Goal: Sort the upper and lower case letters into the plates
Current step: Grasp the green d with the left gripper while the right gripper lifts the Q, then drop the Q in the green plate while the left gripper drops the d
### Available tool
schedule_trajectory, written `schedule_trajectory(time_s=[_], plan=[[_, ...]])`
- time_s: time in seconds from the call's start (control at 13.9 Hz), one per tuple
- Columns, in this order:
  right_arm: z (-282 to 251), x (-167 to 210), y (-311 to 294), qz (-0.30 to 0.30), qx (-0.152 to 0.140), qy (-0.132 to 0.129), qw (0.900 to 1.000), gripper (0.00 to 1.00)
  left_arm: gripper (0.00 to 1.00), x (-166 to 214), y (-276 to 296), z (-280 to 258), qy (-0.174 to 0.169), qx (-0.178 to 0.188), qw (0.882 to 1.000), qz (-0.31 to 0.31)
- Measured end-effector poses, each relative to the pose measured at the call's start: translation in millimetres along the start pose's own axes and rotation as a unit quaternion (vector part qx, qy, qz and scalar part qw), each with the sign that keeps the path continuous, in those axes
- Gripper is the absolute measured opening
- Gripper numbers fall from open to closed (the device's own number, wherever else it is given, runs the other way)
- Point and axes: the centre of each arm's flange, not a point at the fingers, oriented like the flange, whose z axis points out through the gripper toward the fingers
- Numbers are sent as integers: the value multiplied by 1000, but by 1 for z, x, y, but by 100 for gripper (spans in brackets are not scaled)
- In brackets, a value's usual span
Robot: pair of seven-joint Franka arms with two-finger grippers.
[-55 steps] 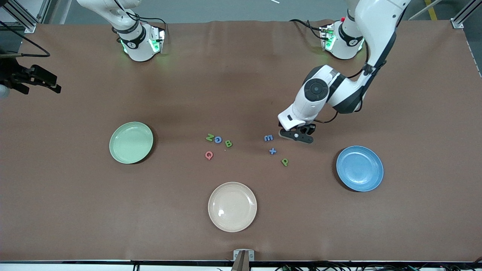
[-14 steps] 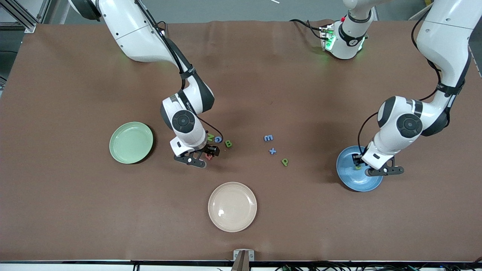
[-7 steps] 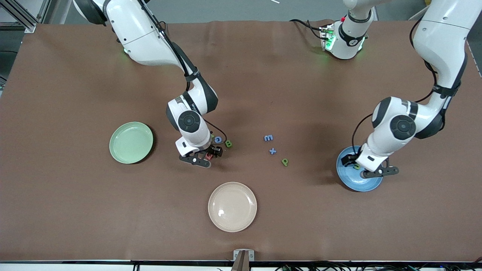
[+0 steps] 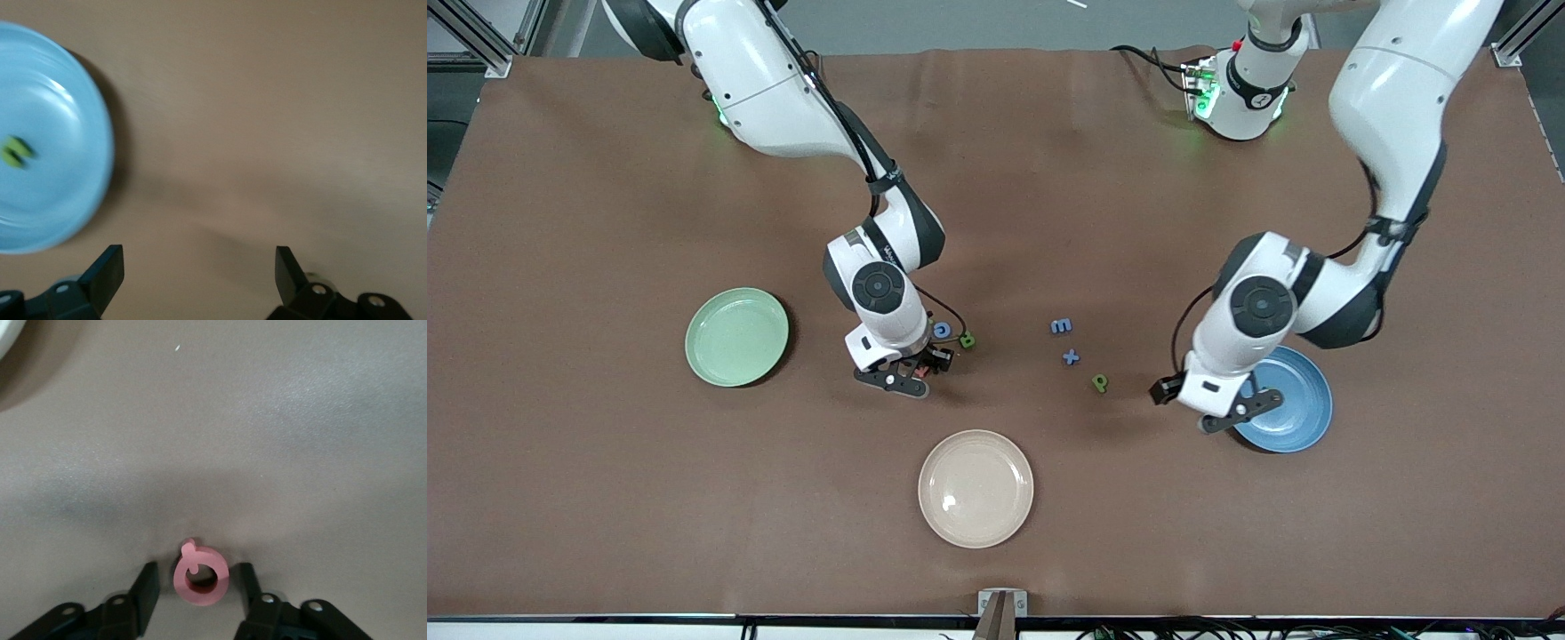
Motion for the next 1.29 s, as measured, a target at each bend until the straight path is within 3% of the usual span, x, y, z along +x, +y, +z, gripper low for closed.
schedule_trajectory(time_s=[0.07, 0.14, 0.36, 0.5, 0.57, 0.72, 0.79, 0.86, 1.08, 1.22, 1.29], plan=[[-1, 2, 0, 0, 0, 1, 1000, 40, 100, -7, 17, 6, -5, -5, 1000, -20], [-3, 3, 0, 1, -1, 2, 1000, 35, 100, -15, 32, 15, -14, -5, 999, -37], [-3, 17, 15, -3, -21, 10, 1000, 35, 97, -44, 64, 41, -36, 3, 996, -87], [-14, 37, 35, -19, -46, 0, 999, 35, 84, -58, 74, 58, -43, 13, 993, -106], [-27, 50, 49, -28, -55, -9, 998, 35, 84, -63, 76, 65, -43, 19, 992, -113], [-66, 77, 86, -51, -58, -22, 997, 35, 69, -67, 77, 74, -43, 27, 991, -122], [-86, 88, 109, -63, -56, -26, 996, 35, 69, -67, 77, 77, -44, 28, 991, -125], [-100, 94, 135, -74, -53, -31, 995, 35, 62, -67, 76, 78, -44, 30, 990, -130], [-115, 89, 208, -93, -50, -54, 993, 35, 48, -68, 75, 83, -47, 33, 988, -140], [-112, 76, 243, -100, -48, -66, 992, 35, 26, -67, 78, 81, -47, 30, 988, -141], [-110, 71, 259, -103, -46, -70, 991, 35, 27, -67, 78, 81, -47, 30, 988, -141]])
